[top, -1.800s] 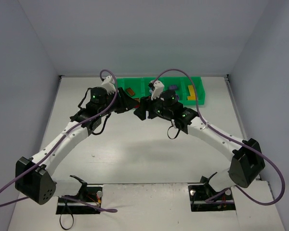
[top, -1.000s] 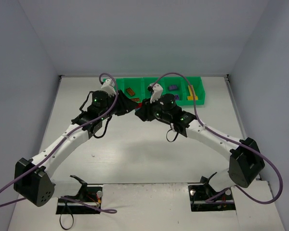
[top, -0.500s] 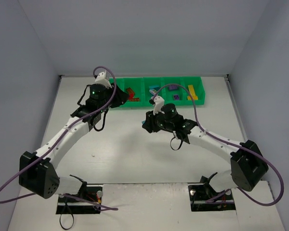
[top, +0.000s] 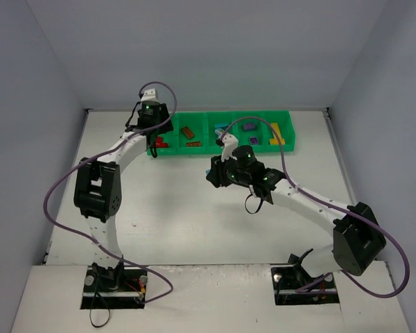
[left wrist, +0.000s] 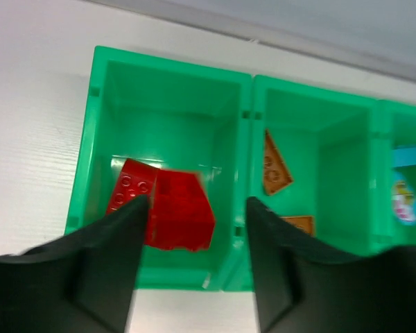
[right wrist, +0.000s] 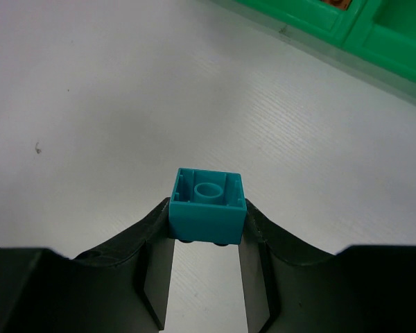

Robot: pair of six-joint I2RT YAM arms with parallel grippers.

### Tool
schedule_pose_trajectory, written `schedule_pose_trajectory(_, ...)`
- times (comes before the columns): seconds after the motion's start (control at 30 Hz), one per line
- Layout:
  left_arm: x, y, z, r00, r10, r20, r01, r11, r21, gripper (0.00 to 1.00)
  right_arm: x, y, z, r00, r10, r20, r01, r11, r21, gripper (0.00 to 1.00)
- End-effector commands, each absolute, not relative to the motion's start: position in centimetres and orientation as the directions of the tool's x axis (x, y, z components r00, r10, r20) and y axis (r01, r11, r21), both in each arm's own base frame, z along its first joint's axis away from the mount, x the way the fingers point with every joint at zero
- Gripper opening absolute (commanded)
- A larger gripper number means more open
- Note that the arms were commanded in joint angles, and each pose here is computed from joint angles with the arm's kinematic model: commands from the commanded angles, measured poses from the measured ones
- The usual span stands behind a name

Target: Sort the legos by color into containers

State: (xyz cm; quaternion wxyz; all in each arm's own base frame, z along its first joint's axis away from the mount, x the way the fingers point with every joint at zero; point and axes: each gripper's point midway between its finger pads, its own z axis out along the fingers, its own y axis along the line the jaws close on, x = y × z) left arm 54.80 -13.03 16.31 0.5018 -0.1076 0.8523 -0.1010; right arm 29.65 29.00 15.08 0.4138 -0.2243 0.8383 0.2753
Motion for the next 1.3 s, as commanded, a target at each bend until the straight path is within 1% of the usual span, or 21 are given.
schedule_pose_trajectory(0.0,57.0,-12.0,22.4,-0.330,-0.250,-0.910,-0.072,0.968,-0.240,0.56,33.1,29.2,19.2,-0.470,-0.090,-0.878,-0.600,0.763,0.243,0.00)
schedule_pose_trajectory(0.07,57.3,-11.4,22.3,-0.328,-0.248,-0.912,-0.091,0.969,-0.230,0.64,34.7,28.3,19.1,-0.481,-0.073,-0.874,-0.571,0.782,0.249,0.00)
schedule_pose_trajectory(0.17,56.6,-11.0,22.3,-0.361,-0.249,-0.899,-0.100,0.968,-0.229,0.71,37.9,26.7,19.5,-0.494,-0.022,-0.869,-0.511,0.816,0.270,0.00)
schedule_pose_trajectory(0.27,54.6,-11.1,24.0,-0.384,-0.236,-0.893,-0.082,0.972,-0.222,0.73,41.5,25.3,19.6,-0.492,0.013,-0.870,-0.451,0.851,0.268,0.00)
schedule_pose_trajectory(0.3,53.3,-10.9,23.5,-0.420,-0.226,-0.879,-0.084,0.974,-0.210,0.73,42.5,25.0,19.6,-0.487,0.013,-0.873,-0.439,0.861,0.257,0.00)
schedule_pose_trajectory(0.33,52.0,-10.8,25.4,-0.403,-0.225,-0.887,-0.070,0.974,-0.216,0.73,43.9,24.8,20.6,-0.464,0.027,-0.885,-0.425,0.870,0.250,0.00)
schedule_pose_trajectory(0.4,49.0,-10.4,26.3,-0.427,-0.210,-0.879,-0.058,0.977,-0.205,0.73,46.1,24.4,19.0,-0.487,0.029,-0.873,-0.395,0.884,0.250,0.00)
schedule_pose_trajectory(0.47,46.2,-10.4,25.9,-0.495,-0.182,-0.850,-0.032,0.981,-0.192,0.73,48.7,24.5,18.6,-0.489,0.042,-0.872,-0.385,0.886,0.259,0.04)
schedule_pose_trajectory(0.5,44.4,-10.4,27.0,-0.498,-0.178,-0.849,-0.013,0.980,-0.198,0.73,49.5,24.5,18.2,-0.492,0.048,-0.869,-0.377,0.888,0.263,0.07)
schedule_pose_trajectory(0.53,42.8,-10.4,26.0,-0.535,-0.173,-0.827,-0.014,0.980,-0.196,0.73,50.5,24.6,16.6,-0.513,0.042,-0.857,-0.362,0.895,0.261,0.19)
schedule_pose_trajectory(0.6,39.3,-10.3,26.6,-0.546,-0.162,-0.822,0.006,0.980,-0.197,0.73,52.5,25.0,17.4,-0.485,0.051,-0.873,-0.360,0.898,0.253,0.31)
schedule_pose_trajectory(0.63,37.5,-10.5,24.8,-0.582,-0.148,-0.799,0.011,0.982,-0.190,0.74,53.2,25.3,15.7,-0.505,0.043,-0.862,-0.352,0.902,0.251,0.43)
schedule_pose_trajectory(0.77,31.9,-9.6,23.7,-0.620,-0.162,-0.768,0.003,0.978,-0.209,0.74,55.9,25.6,15.6,-0.488,0.058,-0.871,-0.321,0.916,0.241,0.68)
schedule_pose_trajectory(0.8,30.7,-9.3,24.6,-0.600,-0.173,-0.782,0.013,0.974,-0.225,0.74,56.1,25.6,15.6,-0.483,0.057,-0.874,-0.319,0.918,0.236,0.77)
schedule_pose_trajectory(0.87,29.0,-9.1,23.8,-0.620,-0.173,-0.765,0.016,0.973,-0.232,0.74,56.4,25.5,16.5,-0.461,0.055,-0.886,-0.320,0.921,0.224,0.84)
schedule_pose_trajectory(0.9,28.2,-8.8,24.5,-0.605,-0.180,-0.776,0.018,0.971,-0.239,0.74,56.2,25.3,18.1,-0.436,0.058,-0.898,-0.326,0.920,0.217,0.91)
schedule_pose_trajectory(0.97,27.1,-8.1,25.0,-0.595,-0.186,-0.782,0.001,0.973,-0.232,0.74,55.3,24.4,19.1,-0.420,0.050,-0.906,-0.315,0.929,0.197,0.97)
schedule_pose_trajectory(1.0,26.8,-7.9,25.1,-0.593,-0.187,-0.783,-0.003,0.973,-0.230,0.74,54.4,23.9,22.1,-0.376,0.065,-0.924,-0.321,0.927,0.196,1.00)
schedule_pose_trajectory(1.07,26.2,-7.5,25.7,-0.577,-0.191,-0.794,-0.010,0.974,-0.228,0.74,52.5,22.9,22.2,-0.383,0.056,-0.922,-0.313,0.931,0.186,1.00)
schedule_pose_trajectory(1.1,26.2,-7.1,25.8,-0.570,-0.194,-0.798,-0.022,0.975,-0.221,0.74,51.1,22.3,25.2,-0.339,0.076,-0.938,-0.319,0.929,0.190,1.00)
schedule_pose_trajectory(1.27,25.8,-6.6,26.5,-0.555,-0.195,-0.809,-0.035,0.977,-0.211,0.75,44.8,18.7,27.7,-0.325,0.143,-0.935,-0.264,0.935,0.235,1.00)
